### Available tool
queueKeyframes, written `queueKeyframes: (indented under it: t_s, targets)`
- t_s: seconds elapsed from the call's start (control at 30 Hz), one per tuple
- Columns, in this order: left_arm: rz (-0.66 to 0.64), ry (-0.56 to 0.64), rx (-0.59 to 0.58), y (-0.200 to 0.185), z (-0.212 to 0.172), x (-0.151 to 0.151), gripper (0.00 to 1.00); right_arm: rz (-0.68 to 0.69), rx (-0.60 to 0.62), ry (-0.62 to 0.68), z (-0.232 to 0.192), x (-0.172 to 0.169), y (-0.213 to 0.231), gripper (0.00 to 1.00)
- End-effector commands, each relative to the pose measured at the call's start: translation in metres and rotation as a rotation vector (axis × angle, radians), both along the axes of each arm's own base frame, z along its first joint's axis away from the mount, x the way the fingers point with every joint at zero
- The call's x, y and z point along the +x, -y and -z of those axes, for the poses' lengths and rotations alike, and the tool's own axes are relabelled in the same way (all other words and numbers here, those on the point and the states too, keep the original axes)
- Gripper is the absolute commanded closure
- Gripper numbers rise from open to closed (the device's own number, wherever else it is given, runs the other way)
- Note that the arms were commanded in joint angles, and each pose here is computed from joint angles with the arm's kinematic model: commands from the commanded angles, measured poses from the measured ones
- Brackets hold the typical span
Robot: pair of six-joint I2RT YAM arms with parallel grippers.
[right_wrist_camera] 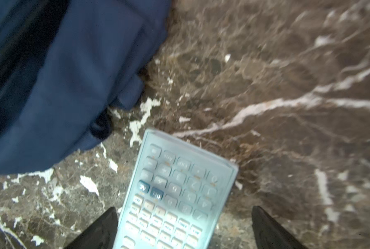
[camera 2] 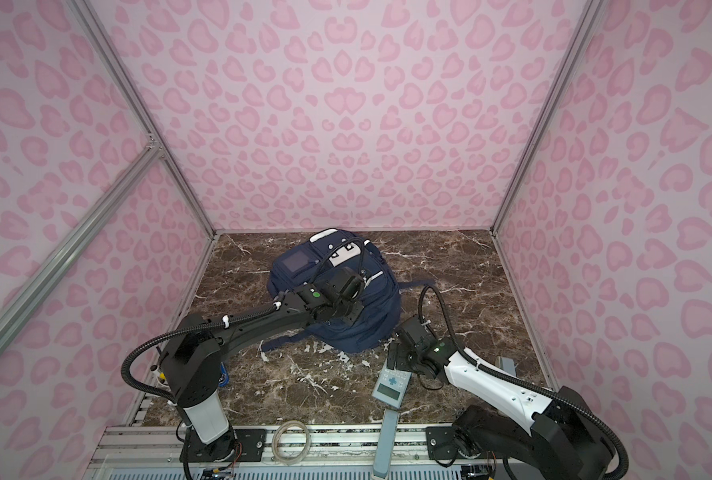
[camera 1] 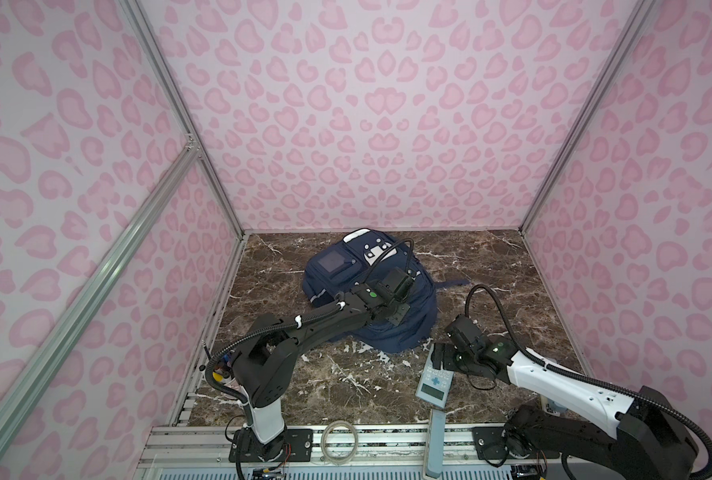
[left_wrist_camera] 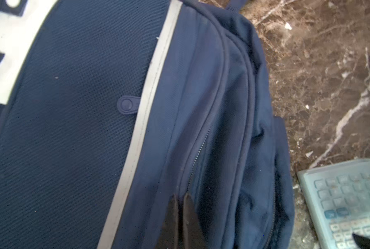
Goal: Pack the student bag
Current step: 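Grasp the light-blue calculator on the table with right gripper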
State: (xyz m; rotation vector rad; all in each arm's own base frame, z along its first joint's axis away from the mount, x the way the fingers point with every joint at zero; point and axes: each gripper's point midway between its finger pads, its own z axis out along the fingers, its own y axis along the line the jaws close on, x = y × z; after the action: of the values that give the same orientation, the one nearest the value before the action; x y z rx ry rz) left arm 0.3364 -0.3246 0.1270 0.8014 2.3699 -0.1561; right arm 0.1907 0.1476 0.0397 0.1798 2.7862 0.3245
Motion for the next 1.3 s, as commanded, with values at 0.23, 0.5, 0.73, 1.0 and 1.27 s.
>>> queueKeyframes:
  t_s: [0.23, 0.5, 0.73, 1.0, 1.27]
  targets:
    - [-0.122, -0.163, -0.369, -0.015, -0.025, -0.003, 0.97, 0.033, 0.012, -0.031, 0.023, -0.002, -0.022, 0.02]
    - [-0.196, -0.221, -0.480, -0.022, -0.044, -0.021, 0.97, -0.006, -0.288, -0.049, 0.032, 0.007, 0.000, 0.16]
    - [-0.269, -0.200, -0.557, -0.040, -0.076, -0.033, 0.97, -0.022, -0.420, -0.075, 0.041, 0.006, 0.015, 0.15]
    - [-0.290, -0.247, -0.662, -0.047, -0.088, -0.044, 0.97, -0.031, -0.365, -0.075, 0.052, 0.017, 0.010, 0.19]
    - [-0.259, -0.329, -0.770, -0.030, -0.082, -0.051, 0.97, 0.025, -0.367, -0.051, 0.047, 0.053, 0.028, 0.26]
